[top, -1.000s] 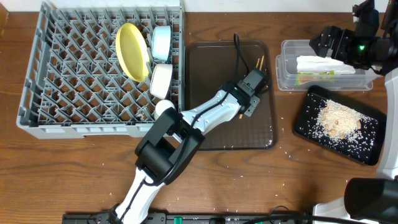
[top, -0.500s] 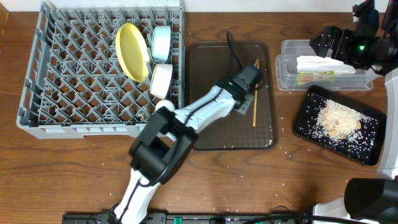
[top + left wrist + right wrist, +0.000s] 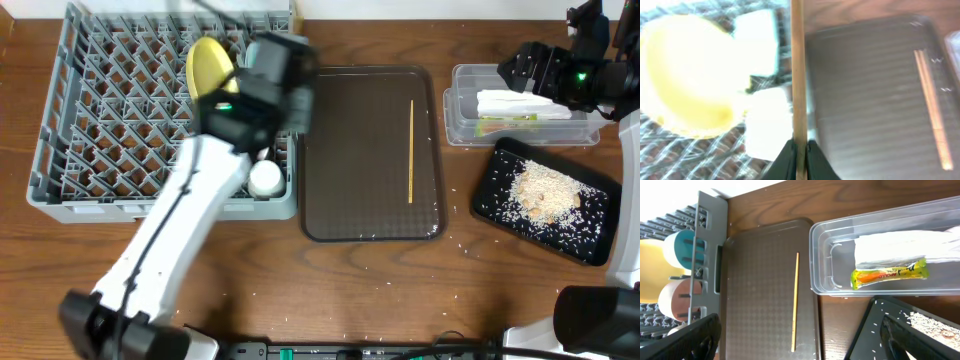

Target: Sort waste into correct bins and load items into the dishwasher

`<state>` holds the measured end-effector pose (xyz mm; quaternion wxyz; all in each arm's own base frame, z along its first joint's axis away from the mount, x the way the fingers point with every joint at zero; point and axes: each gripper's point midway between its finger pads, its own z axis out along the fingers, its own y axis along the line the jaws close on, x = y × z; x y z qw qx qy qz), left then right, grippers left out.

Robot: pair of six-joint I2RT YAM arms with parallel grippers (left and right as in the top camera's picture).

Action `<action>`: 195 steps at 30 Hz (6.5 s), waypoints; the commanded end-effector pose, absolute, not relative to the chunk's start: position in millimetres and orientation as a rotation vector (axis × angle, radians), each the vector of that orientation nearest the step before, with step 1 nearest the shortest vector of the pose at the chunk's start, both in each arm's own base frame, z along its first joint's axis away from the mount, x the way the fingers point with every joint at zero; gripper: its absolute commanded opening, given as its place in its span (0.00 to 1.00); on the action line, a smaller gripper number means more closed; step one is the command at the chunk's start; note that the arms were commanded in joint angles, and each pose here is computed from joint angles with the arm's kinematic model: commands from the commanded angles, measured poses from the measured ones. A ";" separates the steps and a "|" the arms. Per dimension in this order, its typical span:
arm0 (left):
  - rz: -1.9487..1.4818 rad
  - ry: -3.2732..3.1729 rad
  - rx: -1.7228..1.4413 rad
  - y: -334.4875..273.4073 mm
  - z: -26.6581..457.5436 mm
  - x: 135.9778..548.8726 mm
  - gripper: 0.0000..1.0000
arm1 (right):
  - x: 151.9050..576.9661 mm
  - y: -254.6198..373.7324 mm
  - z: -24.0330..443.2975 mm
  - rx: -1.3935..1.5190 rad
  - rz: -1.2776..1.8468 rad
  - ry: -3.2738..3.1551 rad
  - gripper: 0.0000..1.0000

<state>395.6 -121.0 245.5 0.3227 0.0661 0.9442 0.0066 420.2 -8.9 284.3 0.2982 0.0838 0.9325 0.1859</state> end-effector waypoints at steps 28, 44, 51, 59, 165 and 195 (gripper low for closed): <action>-0.248 2.596 0.200 -163.2 195.9 401.4 0.61 | 420.1 -6.8 283.4 0.210 0.499 2.481 0.99; -0.209 2.546 0.359 -339.8 63.4 397.4 0.58 | 420.1 -6.7 283.4 0.210 0.499 2.481 0.99; -0.188 2.559 0.396 -354.6 24.8 394.6 0.58 | 420.1 -6.8 283.4 0.210 0.499 2.481 0.99; -0.196 2.558 0.405 -361.4 7.2 395.8 0.58 | 420.1 -6.7 283.4 0.210 0.499 2.481 0.99; 0.139 2.432 -0.121 -3.6 309.3 301.9 0.87 | 420.1 -6.8 283.4 0.210 0.499 2.481 0.99; 0.145 1.966 -0.313 43.7 326.3 218.9 0.89 | 420.1 -6.7 283.4 0.210 0.499 2.481 0.99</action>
